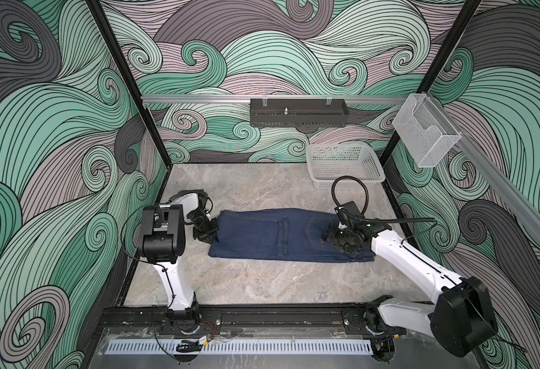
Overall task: Fold and stack the trousers
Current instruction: Fold the trousers at the center of the table.
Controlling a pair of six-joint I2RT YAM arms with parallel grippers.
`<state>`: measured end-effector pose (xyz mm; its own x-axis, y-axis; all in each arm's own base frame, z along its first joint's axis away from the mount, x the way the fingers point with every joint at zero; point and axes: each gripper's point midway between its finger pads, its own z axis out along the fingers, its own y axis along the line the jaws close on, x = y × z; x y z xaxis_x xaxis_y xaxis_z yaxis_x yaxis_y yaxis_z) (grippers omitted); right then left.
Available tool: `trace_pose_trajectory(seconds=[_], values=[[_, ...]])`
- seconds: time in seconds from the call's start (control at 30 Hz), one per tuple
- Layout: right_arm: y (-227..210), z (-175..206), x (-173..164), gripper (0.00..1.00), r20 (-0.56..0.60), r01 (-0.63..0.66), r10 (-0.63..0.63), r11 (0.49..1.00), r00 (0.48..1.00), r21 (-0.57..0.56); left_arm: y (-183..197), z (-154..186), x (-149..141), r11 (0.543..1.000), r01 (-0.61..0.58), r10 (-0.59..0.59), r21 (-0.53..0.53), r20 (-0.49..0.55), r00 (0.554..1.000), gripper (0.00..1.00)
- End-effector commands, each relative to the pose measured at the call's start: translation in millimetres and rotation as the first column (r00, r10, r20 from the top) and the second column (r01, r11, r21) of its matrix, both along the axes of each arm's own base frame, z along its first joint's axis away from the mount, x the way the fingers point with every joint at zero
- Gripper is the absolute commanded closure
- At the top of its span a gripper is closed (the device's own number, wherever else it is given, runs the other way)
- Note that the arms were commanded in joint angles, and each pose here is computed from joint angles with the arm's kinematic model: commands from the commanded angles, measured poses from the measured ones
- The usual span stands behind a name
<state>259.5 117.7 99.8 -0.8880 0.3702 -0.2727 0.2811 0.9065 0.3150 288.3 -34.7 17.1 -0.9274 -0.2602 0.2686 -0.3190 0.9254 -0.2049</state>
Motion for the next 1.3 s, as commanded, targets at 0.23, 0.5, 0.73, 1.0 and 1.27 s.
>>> trace_pose_trajectory(seconds=[0.23,0.5,0.73,1.0,1.27], values=[[-15.4,9.6,3.0,0.3,0.018,0.051,-0.051,0.998,0.999,0.032,7.9,15.2,6.1,1.0,-0.015,0.014,0.026,0.058,0.998,1.0],[-43.2,13.3,4.3,0.3,0.024,0.123,-0.124,0.992,0.992,0.029,34.4,28.6,12.3,0.993,-0.082,0.073,0.085,0.097,0.993,1.0],[-66.6,5.9,7.9,0.3,0.001,0.183,-0.183,0.983,0.983,0.021,73.2,42.2,9.2,0.967,-0.106,0.087,0.23,0.091,0.992,1.0],[-77.8,-11.7,6.3,0.29,-0.048,0.207,-0.206,0.978,0.977,0.018,124.6,64.9,9.2,0.919,-0.203,0.165,0.337,0.138,0.977,1.0],[-72.2,-25.7,7.2,0.29,-0.073,0.193,-0.189,0.98,0.979,0.051,118.6,74.9,13.6,0.936,-0.258,0.211,0.238,0.207,0.955,1.0]])
